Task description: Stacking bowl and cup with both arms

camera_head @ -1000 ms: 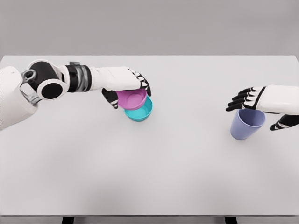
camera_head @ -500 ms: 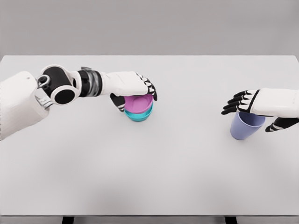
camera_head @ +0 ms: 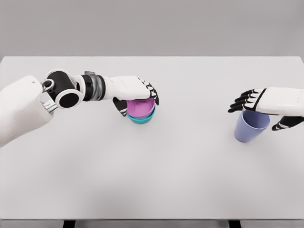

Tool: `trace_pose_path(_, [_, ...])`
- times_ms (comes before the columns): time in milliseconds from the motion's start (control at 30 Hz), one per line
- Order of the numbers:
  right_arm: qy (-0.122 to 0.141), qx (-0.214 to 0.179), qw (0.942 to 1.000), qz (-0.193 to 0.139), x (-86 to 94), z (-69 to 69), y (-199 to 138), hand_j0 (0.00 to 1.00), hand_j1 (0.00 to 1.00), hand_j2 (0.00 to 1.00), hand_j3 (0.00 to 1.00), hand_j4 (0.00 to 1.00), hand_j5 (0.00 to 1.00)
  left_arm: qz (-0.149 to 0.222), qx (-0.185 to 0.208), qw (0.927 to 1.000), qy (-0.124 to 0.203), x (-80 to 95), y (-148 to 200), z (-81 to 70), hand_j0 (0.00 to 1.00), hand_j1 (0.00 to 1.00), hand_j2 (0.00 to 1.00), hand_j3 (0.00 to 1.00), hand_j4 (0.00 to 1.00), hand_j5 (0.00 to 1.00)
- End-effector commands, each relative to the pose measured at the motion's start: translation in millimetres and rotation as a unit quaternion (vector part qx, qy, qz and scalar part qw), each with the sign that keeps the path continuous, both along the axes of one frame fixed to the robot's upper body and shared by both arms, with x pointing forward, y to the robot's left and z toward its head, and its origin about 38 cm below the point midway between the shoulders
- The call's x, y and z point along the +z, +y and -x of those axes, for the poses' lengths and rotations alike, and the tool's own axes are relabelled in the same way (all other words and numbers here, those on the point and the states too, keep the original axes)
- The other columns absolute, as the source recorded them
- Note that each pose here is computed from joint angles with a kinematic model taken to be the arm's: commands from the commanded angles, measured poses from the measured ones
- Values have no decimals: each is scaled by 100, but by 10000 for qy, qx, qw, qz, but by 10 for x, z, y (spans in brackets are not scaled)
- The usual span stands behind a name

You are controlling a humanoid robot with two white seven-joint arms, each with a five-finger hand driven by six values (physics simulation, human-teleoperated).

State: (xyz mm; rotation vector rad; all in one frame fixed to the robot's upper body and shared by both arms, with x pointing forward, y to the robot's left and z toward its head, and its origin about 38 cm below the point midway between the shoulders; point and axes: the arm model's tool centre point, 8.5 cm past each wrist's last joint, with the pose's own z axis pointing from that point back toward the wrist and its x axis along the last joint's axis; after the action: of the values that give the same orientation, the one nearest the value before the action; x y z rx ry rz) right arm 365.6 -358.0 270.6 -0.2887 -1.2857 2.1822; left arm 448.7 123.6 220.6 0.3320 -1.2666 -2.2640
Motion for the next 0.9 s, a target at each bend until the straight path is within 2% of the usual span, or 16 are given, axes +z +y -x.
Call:
trace_pose_path(0, [8, -41, 10000, -10, -19, -19, -9, 100, 100, 100, 100, 100, 100, 8, 11, 10000, 6, -2, -2, -7, 75, 75, 75, 75, 75, 75])
trace_pose_path(367, [105, -176, 9996, 194, -172, -61, -93, 100, 100, 100, 100, 100, 100, 2, 50, 10000, 42, -36, -3, -28, 75, 75, 75, 75, 75, 75])
trace_pose_path(733, [57, -119, 9995, 291, -178, -53, -67, 100, 100, 100, 100, 100, 100, -2, 94, 9999, 54, -42, 21, -47, 76, 76, 76, 76, 76, 76])
trace_pose_path(767, [63, -135, 9995, 283, -191, -63, -71, 100, 100, 100, 100, 100, 100, -2, 94, 9999, 54, -42, 21, -47, 78, 78, 78, 78, 78, 78])
trace_pose_path(833, [66, -133, 9995, 266, -203, -72, -61, 100, 100, 100, 100, 100, 100, -7, 93, 9999, 53, -42, 28, -47, 96, 96, 96, 96, 96, 96])
trace_pose_path(867, [66, -129, 9996, 259, -205, -73, -56, 100, 100, 100, 100, 100, 100, -9, 79, 10000, 45, -40, 24, -44, 100, 100, 100, 100, 100, 100])
